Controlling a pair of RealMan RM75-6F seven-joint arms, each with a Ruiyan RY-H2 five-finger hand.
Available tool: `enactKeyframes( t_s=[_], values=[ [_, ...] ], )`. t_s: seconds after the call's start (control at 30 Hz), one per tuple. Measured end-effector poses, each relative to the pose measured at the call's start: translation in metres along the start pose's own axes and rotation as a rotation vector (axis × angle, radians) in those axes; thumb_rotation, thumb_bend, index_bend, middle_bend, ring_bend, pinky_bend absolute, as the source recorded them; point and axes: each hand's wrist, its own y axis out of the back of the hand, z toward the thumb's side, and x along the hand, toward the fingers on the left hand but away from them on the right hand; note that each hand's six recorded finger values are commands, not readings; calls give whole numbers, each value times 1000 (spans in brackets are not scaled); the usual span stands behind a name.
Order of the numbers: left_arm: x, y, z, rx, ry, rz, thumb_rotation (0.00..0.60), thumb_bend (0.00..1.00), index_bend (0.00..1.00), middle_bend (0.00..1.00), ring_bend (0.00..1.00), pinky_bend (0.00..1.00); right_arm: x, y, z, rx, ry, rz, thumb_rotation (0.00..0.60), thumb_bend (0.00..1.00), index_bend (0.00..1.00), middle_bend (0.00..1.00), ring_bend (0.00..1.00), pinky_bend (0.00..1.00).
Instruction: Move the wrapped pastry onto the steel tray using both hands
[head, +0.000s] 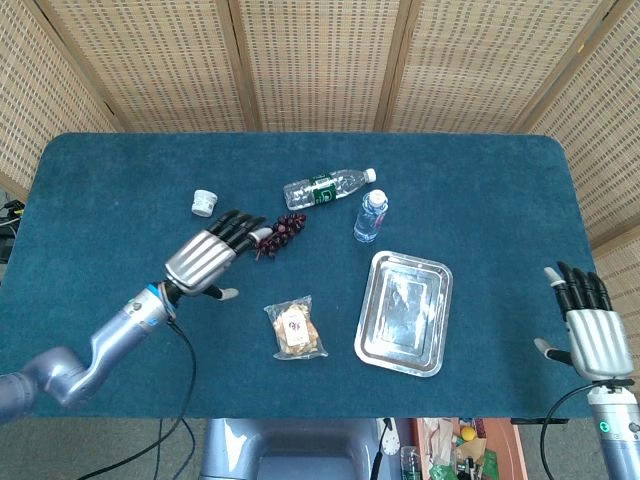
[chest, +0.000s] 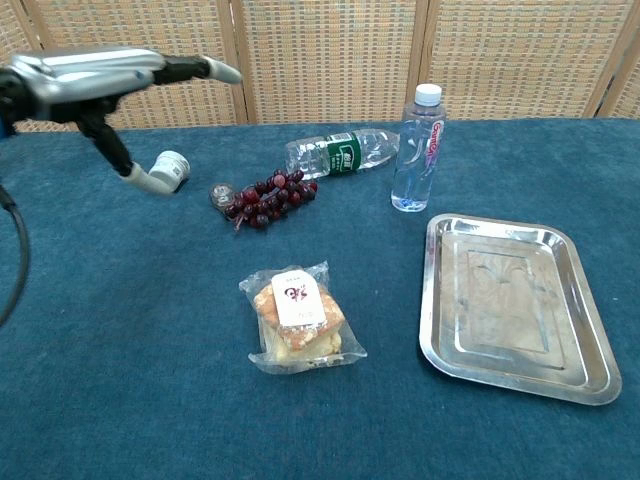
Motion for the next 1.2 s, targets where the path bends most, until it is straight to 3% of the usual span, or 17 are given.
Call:
enactKeyframes(
  t_s=[0.13, 0.23, 0.33, 0.53, 0.63, 0.87, 1.2],
  values=[
    [-52, 13, -69, 19, 232, 28, 600, 0, 0, 0, 0, 0, -24, 7, 51, 93, 296, -11, 600, 0, 0, 0, 0, 0],
    [-90, 17, -97, -11, 376, 72, 600, 0, 0, 0, 0, 0, -41, 8, 98, 190, 546, -21, 600, 0, 0, 0, 0, 0],
    [-125, 19, -114, -43, 491, 117, 600, 0, 0, 0, 0, 0, -58, 4, 141, 282, 743, -19, 600, 0, 0, 0, 0, 0],
    [-179, 12, -120, -178, 658, 163, 600, 0, 0, 0, 0, 0, -88, -13, 227, 444, 1016, 7, 600, 0, 0, 0, 0, 0],
    [-195, 7, -118, -251, 705, 164, 600, 0, 0, 0, 0, 0, -93, -22, 270, 509, 1130, 2, 600, 0, 0, 0, 0, 0],
    [-199, 1, -120, -258, 703, 143, 600, 0, 0, 0, 0, 0, -90, -42, 346, 655, 1325, -14, 600, 0, 0, 0, 0, 0],
    [-197, -7, -124, -272, 688, 112, 600, 0, 0, 0, 0, 0, -101, -60, 381, 762, 1343, 15, 600, 0, 0, 0, 0, 0]
  ],
)
